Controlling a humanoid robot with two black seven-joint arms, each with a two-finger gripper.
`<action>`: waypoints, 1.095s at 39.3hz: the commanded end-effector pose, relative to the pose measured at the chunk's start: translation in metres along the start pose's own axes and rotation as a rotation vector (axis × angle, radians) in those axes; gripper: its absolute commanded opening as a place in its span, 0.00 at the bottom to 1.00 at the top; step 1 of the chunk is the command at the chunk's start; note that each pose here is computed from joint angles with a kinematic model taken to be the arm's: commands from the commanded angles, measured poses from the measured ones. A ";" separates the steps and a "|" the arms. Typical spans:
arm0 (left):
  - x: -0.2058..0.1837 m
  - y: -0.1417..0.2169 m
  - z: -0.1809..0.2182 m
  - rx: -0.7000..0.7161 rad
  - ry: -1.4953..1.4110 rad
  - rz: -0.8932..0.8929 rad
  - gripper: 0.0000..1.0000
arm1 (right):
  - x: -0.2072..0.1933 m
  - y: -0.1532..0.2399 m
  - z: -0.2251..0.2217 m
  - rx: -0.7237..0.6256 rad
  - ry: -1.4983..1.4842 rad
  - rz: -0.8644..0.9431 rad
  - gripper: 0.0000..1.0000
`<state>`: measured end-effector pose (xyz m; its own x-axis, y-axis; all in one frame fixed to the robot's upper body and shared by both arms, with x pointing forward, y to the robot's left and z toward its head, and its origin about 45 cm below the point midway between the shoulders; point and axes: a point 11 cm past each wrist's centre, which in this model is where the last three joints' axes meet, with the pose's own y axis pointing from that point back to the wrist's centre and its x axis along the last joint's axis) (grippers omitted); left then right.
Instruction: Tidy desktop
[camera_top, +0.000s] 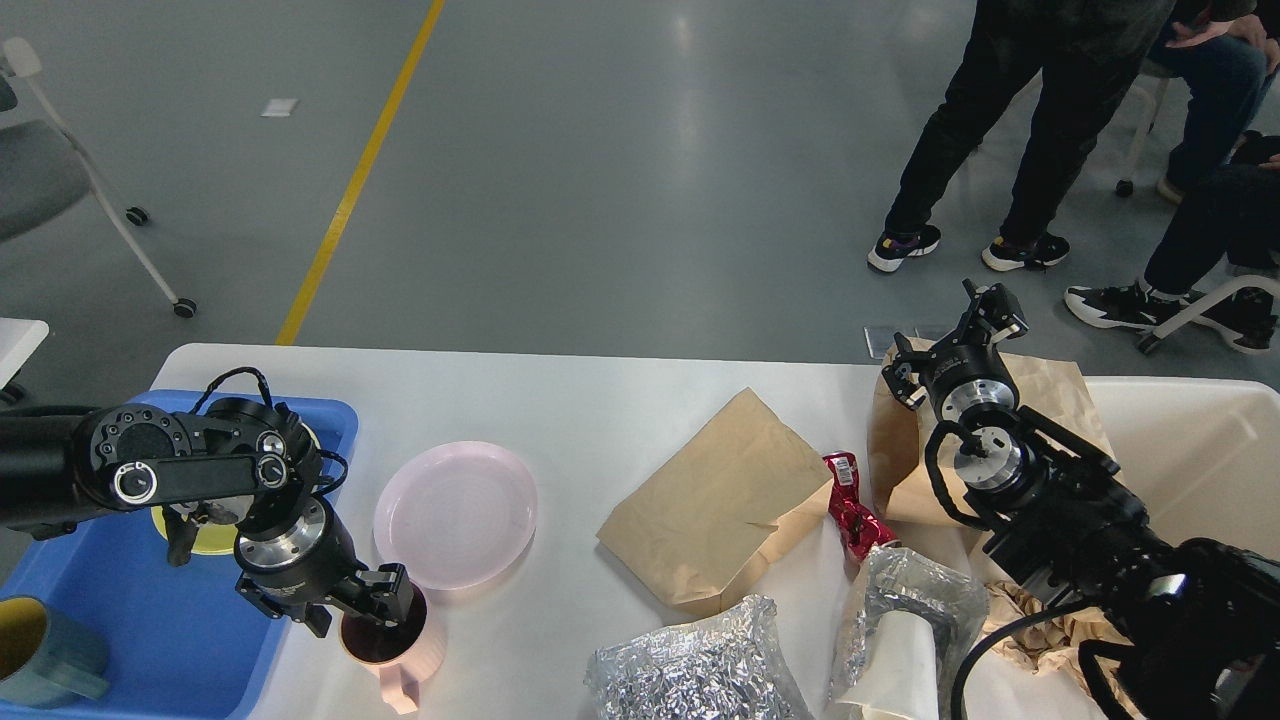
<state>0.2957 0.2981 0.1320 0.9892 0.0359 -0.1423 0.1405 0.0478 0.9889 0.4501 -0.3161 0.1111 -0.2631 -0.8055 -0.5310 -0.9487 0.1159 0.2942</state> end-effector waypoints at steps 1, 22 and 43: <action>-0.002 0.003 0.000 -0.010 -0.006 -0.029 0.48 | 0.000 0.000 0.000 0.000 0.000 0.001 1.00; -0.013 0.005 -0.003 0.026 -0.050 -0.133 0.00 | 0.000 0.000 0.000 0.000 0.000 0.001 1.00; -0.013 0.031 -0.019 -0.017 -0.017 -0.177 0.00 | 0.000 0.000 0.000 0.000 0.000 -0.001 1.00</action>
<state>0.2842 0.3084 0.1494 0.9551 -0.0156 -0.2959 0.2962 0.0356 0.9545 0.4501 -0.3160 0.1111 -0.2627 -0.8055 -0.5312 -0.9487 0.1154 0.2943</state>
